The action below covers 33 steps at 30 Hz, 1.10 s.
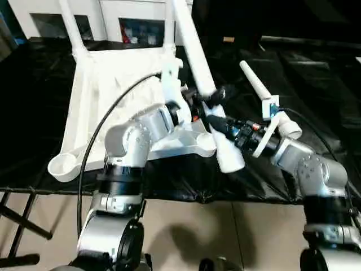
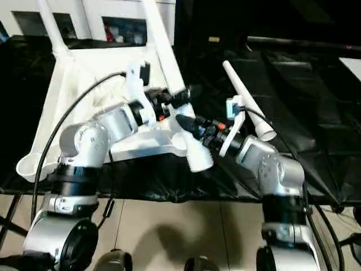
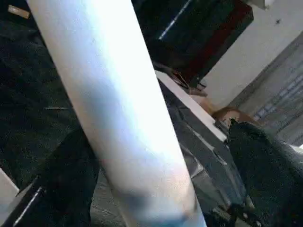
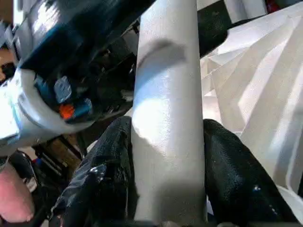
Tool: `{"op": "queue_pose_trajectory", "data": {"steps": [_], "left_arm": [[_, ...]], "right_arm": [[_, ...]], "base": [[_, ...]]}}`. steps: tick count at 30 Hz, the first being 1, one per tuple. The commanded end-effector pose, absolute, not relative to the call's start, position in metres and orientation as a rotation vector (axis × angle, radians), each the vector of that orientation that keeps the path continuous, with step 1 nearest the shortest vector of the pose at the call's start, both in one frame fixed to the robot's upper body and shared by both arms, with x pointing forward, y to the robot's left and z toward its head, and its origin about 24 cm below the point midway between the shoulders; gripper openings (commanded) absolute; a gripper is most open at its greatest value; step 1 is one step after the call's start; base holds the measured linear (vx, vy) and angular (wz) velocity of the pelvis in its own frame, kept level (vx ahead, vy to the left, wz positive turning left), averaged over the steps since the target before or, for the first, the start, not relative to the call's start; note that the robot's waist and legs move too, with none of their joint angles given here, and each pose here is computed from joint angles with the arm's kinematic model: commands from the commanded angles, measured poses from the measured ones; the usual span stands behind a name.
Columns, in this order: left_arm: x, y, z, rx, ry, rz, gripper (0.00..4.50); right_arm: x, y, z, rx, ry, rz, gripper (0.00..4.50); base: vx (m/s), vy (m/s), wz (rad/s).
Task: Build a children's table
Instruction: Pick table leg
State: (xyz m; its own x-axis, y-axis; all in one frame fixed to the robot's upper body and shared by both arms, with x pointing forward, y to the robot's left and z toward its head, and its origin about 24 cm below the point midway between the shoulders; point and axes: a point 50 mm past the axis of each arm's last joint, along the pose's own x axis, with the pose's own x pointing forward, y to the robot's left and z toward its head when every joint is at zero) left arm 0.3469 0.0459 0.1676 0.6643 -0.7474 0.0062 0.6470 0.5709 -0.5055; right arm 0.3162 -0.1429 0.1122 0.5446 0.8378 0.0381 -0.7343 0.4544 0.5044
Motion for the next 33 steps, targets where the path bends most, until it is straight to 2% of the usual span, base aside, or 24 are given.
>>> {"op": "queue_pose_trajectory", "data": {"steps": [1,6,12,21,24,28,30,33], "left_arm": [[0.348,0.043,0.172,-0.507,0.224,-0.804,4.09],[0.350,0.040,0.169,-0.526,0.253,-0.692,3.63],[0.354,0.039,0.165,-0.542,0.247,-0.541,3.23],[0.354,0.038,0.171,-0.582,0.225,-0.519,2.44],[0.353,0.037,0.170,-0.585,0.238,-0.530,2.20],[0.354,0.036,0.170,-0.592,0.246,-0.546,2.08],[0.355,0.038,0.170,-0.582,0.235,-0.558,2.01],[0.358,0.043,0.174,-0.563,0.204,-0.605,1.96]], "right_arm": [[0.317,-0.135,0.119,0.419,0.216,0.958,1.81],[0.319,-0.112,0.123,0.298,0.201,0.869,1.81],[0.320,-0.095,0.132,0.203,0.154,0.798,1.81],[0.318,-0.086,0.142,0.109,0.084,0.772,1.81],[0.318,-0.086,0.142,0.114,0.080,0.770,1.81],[0.319,-0.088,0.142,0.134,0.084,0.756,1.81],[0.320,-0.091,0.142,0.151,0.090,0.770,2.37],[0.321,-0.099,0.145,0.180,0.113,0.841,2.59]], "base": [[0.000,0.000,0.00],[0.000,0.000,0.00],[0.000,0.000,0.00],[0.000,0.000,0.00],[0.000,0.000,0.00],[0.000,0.000,0.00],[0.000,0.000,0.00],[0.000,0.000,0.00]]}}
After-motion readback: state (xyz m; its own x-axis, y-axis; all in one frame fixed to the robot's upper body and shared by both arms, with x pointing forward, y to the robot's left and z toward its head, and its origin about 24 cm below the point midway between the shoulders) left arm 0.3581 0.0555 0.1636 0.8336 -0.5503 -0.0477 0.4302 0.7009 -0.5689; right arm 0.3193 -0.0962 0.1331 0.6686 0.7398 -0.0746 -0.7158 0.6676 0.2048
